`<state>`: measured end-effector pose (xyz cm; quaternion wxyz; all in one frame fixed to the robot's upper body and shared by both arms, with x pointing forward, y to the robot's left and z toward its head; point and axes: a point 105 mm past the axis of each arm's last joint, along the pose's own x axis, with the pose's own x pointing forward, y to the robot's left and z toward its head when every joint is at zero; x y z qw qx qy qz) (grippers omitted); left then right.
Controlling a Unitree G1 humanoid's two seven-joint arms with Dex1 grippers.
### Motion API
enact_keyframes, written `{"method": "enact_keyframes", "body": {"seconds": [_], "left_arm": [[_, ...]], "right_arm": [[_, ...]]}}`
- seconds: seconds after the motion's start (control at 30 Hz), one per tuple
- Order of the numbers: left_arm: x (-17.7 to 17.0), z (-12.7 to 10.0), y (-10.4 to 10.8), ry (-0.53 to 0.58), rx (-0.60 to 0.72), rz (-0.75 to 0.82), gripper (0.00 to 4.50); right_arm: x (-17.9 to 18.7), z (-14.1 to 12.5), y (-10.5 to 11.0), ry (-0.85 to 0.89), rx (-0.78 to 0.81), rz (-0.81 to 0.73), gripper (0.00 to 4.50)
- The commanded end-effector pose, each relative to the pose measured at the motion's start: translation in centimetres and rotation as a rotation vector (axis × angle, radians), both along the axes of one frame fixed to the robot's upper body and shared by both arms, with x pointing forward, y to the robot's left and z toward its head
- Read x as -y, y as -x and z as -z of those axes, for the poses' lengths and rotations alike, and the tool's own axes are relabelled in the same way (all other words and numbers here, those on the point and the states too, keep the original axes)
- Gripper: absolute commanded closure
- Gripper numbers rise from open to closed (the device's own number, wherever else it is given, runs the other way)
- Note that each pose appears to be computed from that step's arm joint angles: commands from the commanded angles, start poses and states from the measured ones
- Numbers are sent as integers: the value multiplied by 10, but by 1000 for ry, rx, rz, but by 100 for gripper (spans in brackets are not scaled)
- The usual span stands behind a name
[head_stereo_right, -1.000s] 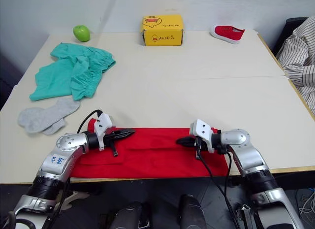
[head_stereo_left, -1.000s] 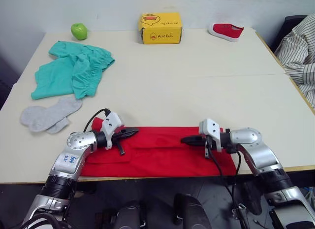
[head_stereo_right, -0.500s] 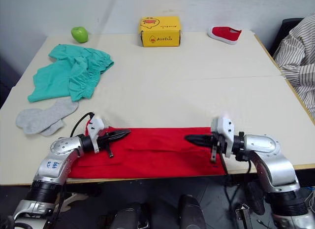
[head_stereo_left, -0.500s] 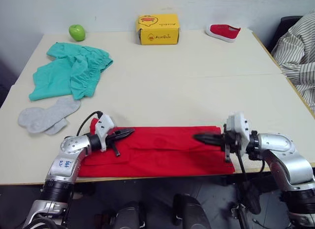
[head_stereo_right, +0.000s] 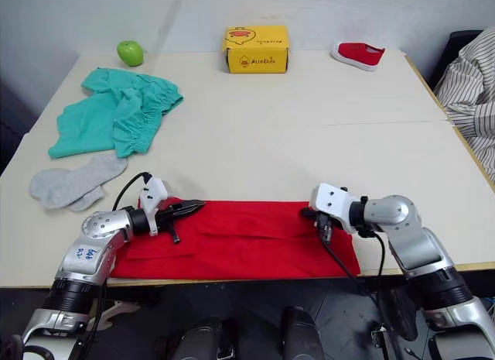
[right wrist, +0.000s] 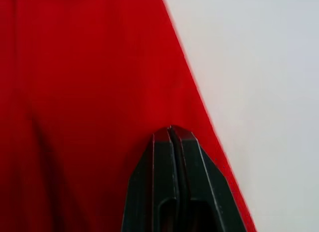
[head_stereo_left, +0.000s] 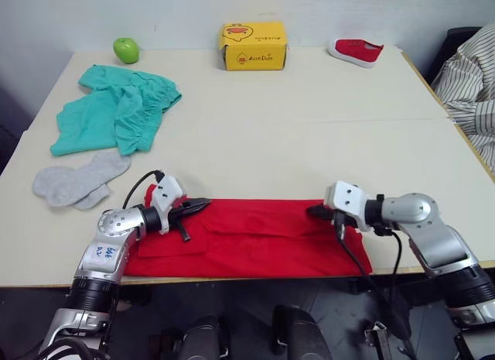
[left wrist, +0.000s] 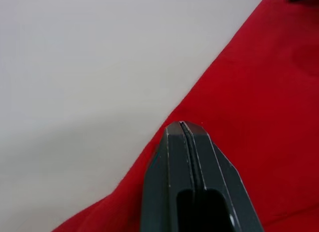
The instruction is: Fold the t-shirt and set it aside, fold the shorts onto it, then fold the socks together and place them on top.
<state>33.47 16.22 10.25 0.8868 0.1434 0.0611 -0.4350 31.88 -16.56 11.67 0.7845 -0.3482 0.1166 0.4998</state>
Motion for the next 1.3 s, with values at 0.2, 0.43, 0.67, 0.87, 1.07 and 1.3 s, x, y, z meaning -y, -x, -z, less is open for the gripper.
{"method": "enact_keyframes", "body": {"seconds": [0.2, 0.43, 0.67, 0.87, 1.07, 1.3], "left_arm": [[-14, 20, -1, -38, -71, -96, 450], [-20, 10, 4, 12, -23, -76, 450], [-21, -10, 10, 91, 46, -5, 450], [-24, -12, 6, 76, 52, -21, 450], [-32, -3, 2, 27, 15, -75, 450], [-43, 2, 1, 19, -7, -138, 450]], "right_arm": [[65, 9, 41, 157, -173, -14, 447], [62, -27, 69, -48, -214, -96, 447], [27, -56, 30, -328, -26, 5, 447], [-8, -28, -1, -277, 32, 116, 447], [7, 5, 15, -158, -26, 52, 447], [37, 6, 55, -145, -103, -10, 447]]}}
